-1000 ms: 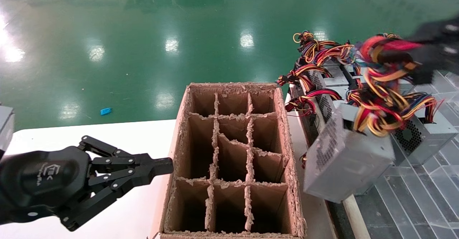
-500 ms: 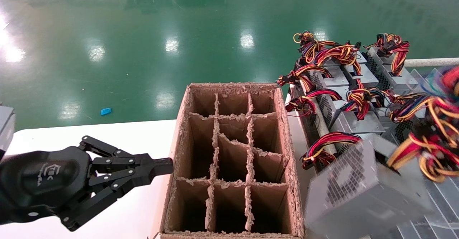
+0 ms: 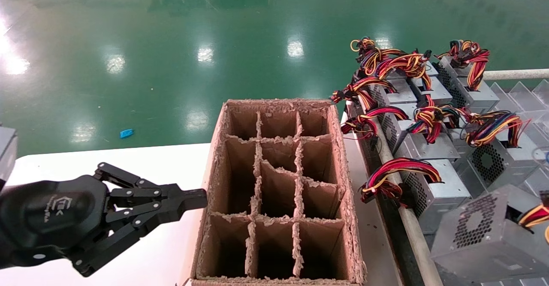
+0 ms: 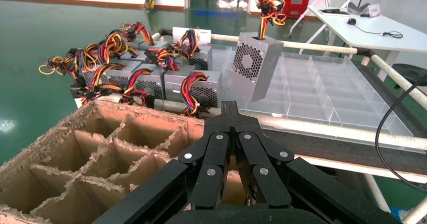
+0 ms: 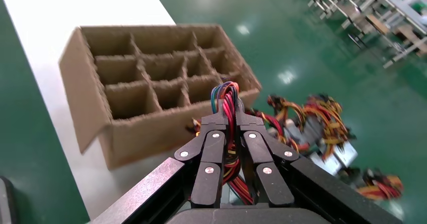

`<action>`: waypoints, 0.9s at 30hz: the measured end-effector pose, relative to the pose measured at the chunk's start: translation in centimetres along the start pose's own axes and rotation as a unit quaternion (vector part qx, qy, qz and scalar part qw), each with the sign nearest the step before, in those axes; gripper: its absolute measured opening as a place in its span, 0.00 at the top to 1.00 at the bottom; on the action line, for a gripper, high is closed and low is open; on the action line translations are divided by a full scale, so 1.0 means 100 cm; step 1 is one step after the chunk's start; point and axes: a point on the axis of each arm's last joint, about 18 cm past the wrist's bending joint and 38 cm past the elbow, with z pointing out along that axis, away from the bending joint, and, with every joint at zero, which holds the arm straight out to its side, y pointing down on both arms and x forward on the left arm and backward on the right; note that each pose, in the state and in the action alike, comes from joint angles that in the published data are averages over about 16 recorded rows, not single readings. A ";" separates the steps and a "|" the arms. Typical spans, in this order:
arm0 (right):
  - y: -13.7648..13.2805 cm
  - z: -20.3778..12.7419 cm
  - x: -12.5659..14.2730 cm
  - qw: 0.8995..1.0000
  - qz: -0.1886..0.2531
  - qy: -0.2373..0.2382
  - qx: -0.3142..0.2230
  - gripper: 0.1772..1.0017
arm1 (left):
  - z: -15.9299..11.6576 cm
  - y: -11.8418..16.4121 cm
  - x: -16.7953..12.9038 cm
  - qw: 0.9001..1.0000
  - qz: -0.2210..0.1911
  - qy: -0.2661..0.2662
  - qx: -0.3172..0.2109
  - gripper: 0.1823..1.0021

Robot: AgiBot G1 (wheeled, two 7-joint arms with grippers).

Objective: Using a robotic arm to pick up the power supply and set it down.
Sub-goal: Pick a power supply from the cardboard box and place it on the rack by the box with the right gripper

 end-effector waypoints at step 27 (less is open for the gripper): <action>0.031 -0.001 0.011 0.995 0.000 0.016 -0.100 0.98 | 0.000 0.000 0.000 1.000 0.000 0.000 0.000 0.99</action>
